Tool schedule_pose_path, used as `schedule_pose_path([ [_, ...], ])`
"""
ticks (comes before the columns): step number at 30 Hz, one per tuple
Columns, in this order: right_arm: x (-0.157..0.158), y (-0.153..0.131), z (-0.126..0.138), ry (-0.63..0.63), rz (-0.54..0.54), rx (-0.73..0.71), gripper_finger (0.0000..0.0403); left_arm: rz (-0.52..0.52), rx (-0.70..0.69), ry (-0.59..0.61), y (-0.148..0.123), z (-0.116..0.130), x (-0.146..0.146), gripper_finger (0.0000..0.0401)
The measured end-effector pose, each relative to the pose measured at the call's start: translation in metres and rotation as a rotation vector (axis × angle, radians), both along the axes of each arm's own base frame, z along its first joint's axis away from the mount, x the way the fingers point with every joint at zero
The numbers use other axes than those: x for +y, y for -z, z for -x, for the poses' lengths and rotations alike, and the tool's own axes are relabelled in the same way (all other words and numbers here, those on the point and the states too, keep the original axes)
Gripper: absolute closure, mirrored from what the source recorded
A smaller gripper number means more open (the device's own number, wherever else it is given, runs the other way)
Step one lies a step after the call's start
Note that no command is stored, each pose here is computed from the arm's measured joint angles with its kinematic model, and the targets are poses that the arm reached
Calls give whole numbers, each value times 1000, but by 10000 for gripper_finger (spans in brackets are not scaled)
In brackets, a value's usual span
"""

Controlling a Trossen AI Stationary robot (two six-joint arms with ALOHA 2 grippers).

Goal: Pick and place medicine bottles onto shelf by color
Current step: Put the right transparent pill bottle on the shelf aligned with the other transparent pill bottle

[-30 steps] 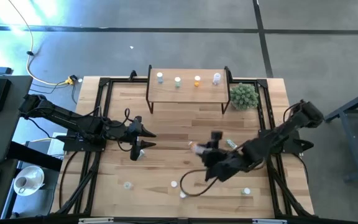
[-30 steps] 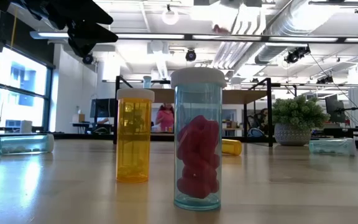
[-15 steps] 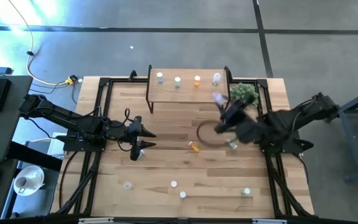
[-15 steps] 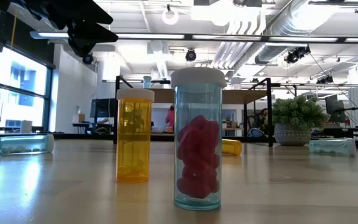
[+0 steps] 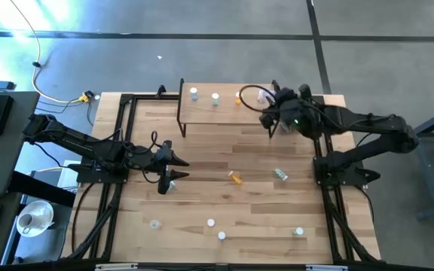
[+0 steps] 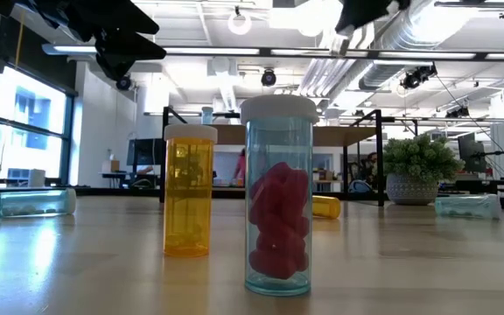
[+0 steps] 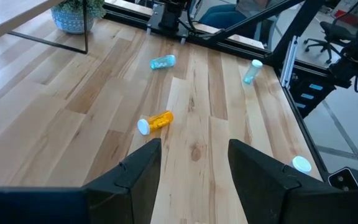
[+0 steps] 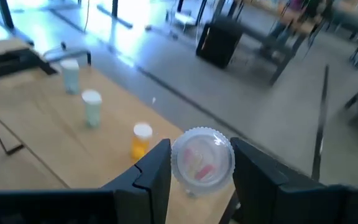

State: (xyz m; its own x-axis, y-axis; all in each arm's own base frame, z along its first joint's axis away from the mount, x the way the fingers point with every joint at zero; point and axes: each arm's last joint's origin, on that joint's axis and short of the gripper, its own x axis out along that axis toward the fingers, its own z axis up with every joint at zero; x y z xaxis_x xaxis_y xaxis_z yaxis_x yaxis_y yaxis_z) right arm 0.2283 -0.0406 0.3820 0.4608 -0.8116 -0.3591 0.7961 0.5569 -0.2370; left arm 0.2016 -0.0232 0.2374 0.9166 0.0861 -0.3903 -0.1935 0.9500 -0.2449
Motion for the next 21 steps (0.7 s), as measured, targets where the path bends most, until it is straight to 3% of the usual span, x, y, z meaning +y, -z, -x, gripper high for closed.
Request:
schedule_pose_path([
  [9,-29,24,-4,41,-188,96,272,0,0,0,0,0,0,224],
  [21,-56,54,-23,30,-345,190,272,0,0,0,0,0,0,225],
])
